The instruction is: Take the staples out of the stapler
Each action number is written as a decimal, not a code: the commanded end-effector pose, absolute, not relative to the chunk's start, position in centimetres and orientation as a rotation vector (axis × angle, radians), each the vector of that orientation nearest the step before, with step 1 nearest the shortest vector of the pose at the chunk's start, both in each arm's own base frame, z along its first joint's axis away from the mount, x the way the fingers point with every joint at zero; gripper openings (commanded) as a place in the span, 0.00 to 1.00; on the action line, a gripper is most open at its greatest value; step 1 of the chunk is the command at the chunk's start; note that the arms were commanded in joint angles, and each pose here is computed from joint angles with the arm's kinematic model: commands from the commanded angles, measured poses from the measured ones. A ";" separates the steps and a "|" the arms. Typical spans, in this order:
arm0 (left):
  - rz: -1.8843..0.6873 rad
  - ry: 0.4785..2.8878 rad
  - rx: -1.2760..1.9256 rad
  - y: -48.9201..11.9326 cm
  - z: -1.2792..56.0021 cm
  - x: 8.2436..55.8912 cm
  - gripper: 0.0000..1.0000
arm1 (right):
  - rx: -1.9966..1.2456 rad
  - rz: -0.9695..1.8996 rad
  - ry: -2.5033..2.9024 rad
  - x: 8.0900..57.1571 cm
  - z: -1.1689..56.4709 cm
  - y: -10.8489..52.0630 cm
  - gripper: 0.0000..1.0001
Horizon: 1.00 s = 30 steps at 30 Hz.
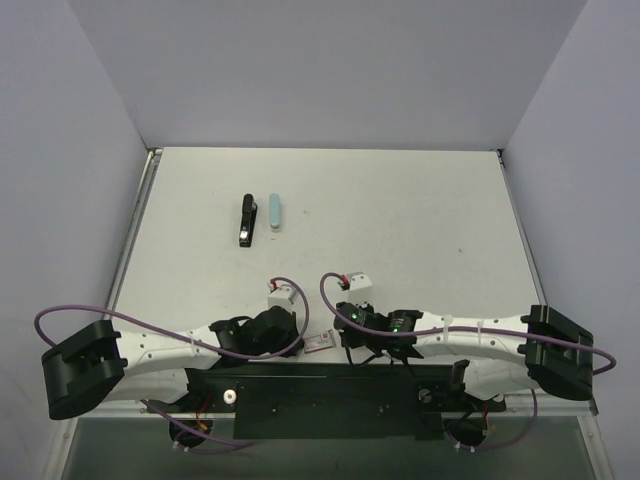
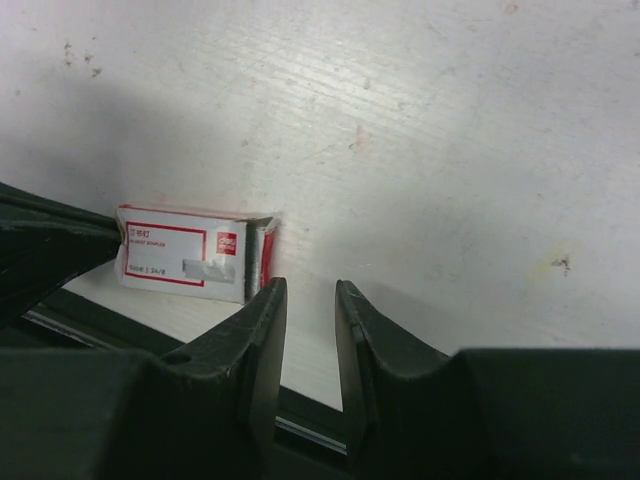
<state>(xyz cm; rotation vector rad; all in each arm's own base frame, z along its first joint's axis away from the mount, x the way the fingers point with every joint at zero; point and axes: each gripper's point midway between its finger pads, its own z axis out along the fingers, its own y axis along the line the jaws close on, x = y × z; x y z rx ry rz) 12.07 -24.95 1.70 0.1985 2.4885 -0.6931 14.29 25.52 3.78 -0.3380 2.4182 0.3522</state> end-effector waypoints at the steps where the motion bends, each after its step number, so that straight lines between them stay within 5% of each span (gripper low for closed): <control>1: -0.579 2.582 0.283 -23.1 -0.6 10.6 0.00 | -0.270 0.246 2.439 14.9 3.0 22.6 0.19; 6: -0.581 2.583 0.285 -23.1 -0.6 10.5 0.00 | -0.231 0.233 2.466 14.8 2.0 22.1 0.00; 30: -0.579 2.583 0.279 -22.9 -0.9 10.4 0.00 | -0.232 0.435 2.566 12.9 -0.7 26.3 0.00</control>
